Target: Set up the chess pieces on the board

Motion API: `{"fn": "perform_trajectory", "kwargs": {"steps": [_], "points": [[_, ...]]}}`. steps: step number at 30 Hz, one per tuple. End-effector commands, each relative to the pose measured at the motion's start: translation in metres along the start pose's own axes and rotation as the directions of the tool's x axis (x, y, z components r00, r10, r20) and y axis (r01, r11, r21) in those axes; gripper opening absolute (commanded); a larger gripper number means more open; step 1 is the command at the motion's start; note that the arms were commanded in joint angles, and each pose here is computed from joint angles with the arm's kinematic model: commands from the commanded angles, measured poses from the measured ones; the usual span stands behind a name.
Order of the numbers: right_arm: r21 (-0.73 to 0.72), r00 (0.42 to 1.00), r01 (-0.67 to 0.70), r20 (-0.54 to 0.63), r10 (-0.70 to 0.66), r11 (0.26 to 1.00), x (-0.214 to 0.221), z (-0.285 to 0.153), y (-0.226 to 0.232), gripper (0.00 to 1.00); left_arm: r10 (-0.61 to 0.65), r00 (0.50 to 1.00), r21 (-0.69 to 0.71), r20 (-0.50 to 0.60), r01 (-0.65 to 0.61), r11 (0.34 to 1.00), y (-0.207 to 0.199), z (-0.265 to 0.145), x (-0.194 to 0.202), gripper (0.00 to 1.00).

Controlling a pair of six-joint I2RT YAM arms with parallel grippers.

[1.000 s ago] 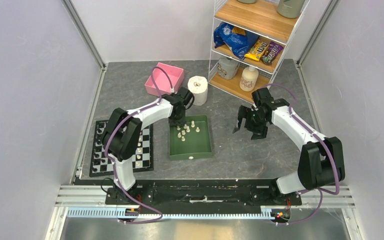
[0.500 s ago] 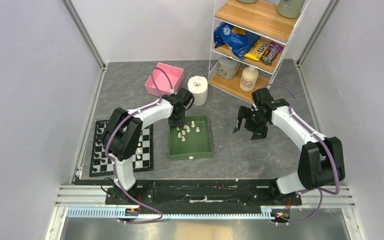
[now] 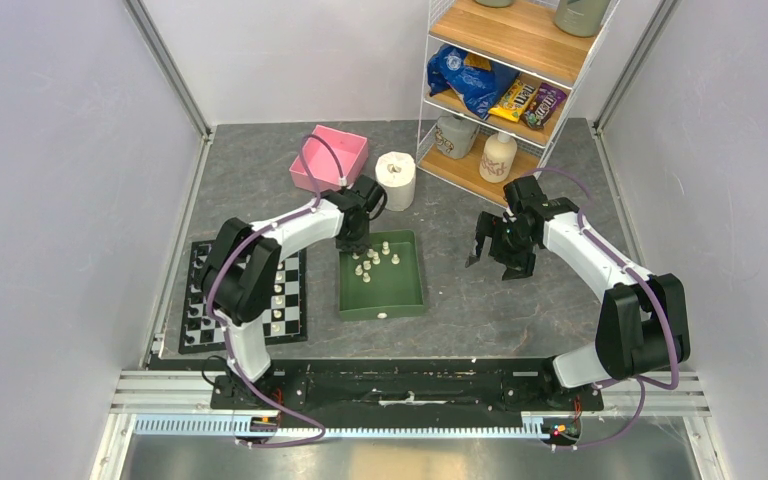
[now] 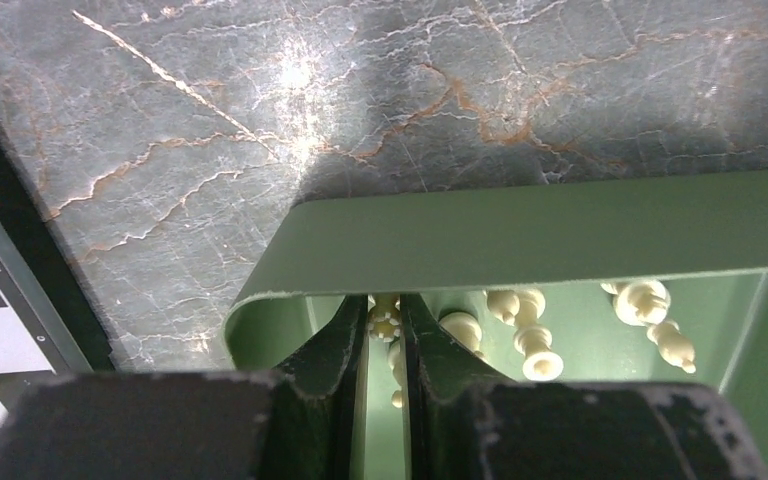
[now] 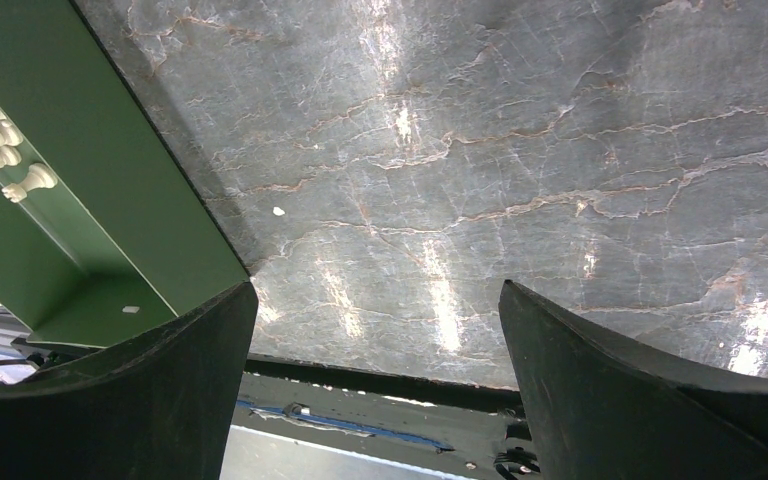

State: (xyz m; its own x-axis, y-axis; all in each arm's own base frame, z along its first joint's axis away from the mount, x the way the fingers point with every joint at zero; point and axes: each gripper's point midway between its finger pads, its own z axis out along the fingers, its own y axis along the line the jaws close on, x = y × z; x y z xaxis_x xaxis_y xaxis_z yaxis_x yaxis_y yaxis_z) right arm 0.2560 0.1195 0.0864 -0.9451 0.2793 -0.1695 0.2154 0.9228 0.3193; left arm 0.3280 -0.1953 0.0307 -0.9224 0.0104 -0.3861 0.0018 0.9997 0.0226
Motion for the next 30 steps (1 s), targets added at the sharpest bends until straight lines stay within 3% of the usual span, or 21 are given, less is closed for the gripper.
{"fn": "perform_trajectory", "kwargs": {"steps": [1, 8, 14, 22, 30], "points": [[-0.004, 1.000, 0.012, 0.028, -0.012, 1.000, -0.003, -0.005, -0.001, 0.99, -0.061, 0.991, 0.074, 0.116, 0.052, 0.996, -0.006, -0.036, -0.028, 0.07], [-0.005, 1.000, 0.008, 0.027, -0.008, 1.000, -0.003, -0.004, -0.001, 0.99, -0.099, 0.972, 0.131, 0.215, 0.072, 0.989, 0.001, -0.092, -0.044, 0.05], [-0.007, 1.000, 0.005, 0.024, -0.005, 1.000, -0.003, -0.003, 0.000, 0.99, -0.154, 0.941, 0.046, 0.301, 0.147, 0.988, 0.049, -0.120, -0.051, 0.05], [-0.011, 1.000, 0.007, 0.025, -0.006, 1.000, -0.004, -0.004, 0.001, 0.99, -0.226, 0.946, -0.009, 0.231, 0.234, 0.972, 0.106, -0.086, -0.054, 0.03], [-0.001, 1.000, 0.006, 0.028, -0.006, 1.000, -0.003, -0.005, -0.001, 0.99, -0.263, 0.953, -0.043, 0.149, 0.272, 0.961, 0.126, -0.042, -0.051, 0.02]]}}
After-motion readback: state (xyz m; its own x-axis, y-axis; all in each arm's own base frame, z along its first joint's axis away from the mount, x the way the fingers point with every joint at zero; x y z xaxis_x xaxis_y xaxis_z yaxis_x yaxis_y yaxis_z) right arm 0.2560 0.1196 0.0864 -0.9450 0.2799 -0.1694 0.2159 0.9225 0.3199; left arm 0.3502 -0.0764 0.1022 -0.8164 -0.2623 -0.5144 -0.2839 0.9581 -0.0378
